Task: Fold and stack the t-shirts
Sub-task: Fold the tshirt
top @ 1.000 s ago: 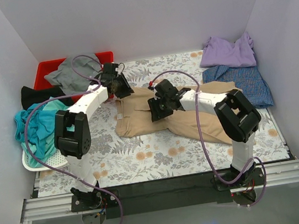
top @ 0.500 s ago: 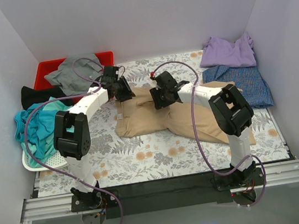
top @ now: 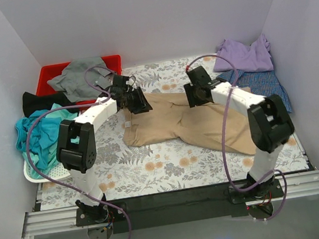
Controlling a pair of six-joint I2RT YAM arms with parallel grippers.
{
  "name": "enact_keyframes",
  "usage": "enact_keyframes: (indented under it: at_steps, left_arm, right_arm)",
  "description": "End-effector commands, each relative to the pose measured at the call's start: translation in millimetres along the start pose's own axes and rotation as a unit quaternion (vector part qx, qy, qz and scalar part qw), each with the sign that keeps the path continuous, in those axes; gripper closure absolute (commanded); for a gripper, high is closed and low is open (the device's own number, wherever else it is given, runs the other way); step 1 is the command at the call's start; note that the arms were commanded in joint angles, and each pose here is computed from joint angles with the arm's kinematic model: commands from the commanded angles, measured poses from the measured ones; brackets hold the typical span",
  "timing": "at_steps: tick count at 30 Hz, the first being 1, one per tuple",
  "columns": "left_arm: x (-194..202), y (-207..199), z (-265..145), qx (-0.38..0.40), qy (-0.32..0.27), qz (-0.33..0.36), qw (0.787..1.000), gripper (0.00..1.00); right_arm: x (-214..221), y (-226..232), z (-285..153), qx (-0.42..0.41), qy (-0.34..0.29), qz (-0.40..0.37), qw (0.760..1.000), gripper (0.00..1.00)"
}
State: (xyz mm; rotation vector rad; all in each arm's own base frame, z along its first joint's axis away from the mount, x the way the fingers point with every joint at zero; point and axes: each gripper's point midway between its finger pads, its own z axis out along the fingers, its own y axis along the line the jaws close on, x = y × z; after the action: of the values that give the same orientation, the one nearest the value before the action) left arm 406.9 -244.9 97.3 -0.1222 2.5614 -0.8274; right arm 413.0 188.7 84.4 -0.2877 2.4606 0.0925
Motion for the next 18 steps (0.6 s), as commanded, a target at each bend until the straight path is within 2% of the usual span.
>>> enact_keyframes:
  at_steps: [1,3,4,6,7,10,13,14,18]
  left_arm:
    - [11.6,-40.2,-13.9,0.073,0.004,0.052,0.996,0.75]
    - [21.7,-31.0,0.7,0.062,0.022,0.039,0.997,0.75]
    - [25.4,-26.9,5.9,0.055,0.028,0.032,0.998,0.76]
    - [31.8,-5.0,21.0,0.012,0.039,0.008,0.999,0.76]
    - [35.3,1.7,25.6,0.000,0.044,0.005,0.999,0.77]
    - [46.2,36.5,39.1,-0.069,0.055,-0.011,0.996,0.77]
    - [51.8,76.4,42.3,-0.157,0.061,-0.003,0.986,0.78]
    - [53.3,87.0,39.9,-0.178,0.068,0.002,0.982,0.78]
    - [57.4,117.0,25.0,-0.227,0.078,0.017,0.971,0.80]
  right_arm:
    - [56.2,-30.1,-46.4,0.045,0.049,0.037,0.997,0.41]
    - [76.1,-34.1,-67.3,0.046,0.054,0.061,0.996,0.41]
    - [100.1,-36.0,-70.4,0.053,0.077,0.085,0.992,0.41]
    - [113.9,-33.2,-88.8,0.040,0.080,0.113,0.990,0.41]
    - [136.0,-31.8,-91.8,0.040,0.100,0.143,0.984,0.41]
    - [149.7,-33.2,-110.5,0.037,0.080,0.196,0.977,0.41]
    - [168.6,-49.7,-123.8,0.076,0.046,0.263,0.961,0.41]
    - [164.7,-52.7,-132.3,0.078,0.018,0.300,0.951,0.40]
    - [181.0,-74.8,-144.6,0.132,-0.014,0.364,0.922,0.36]
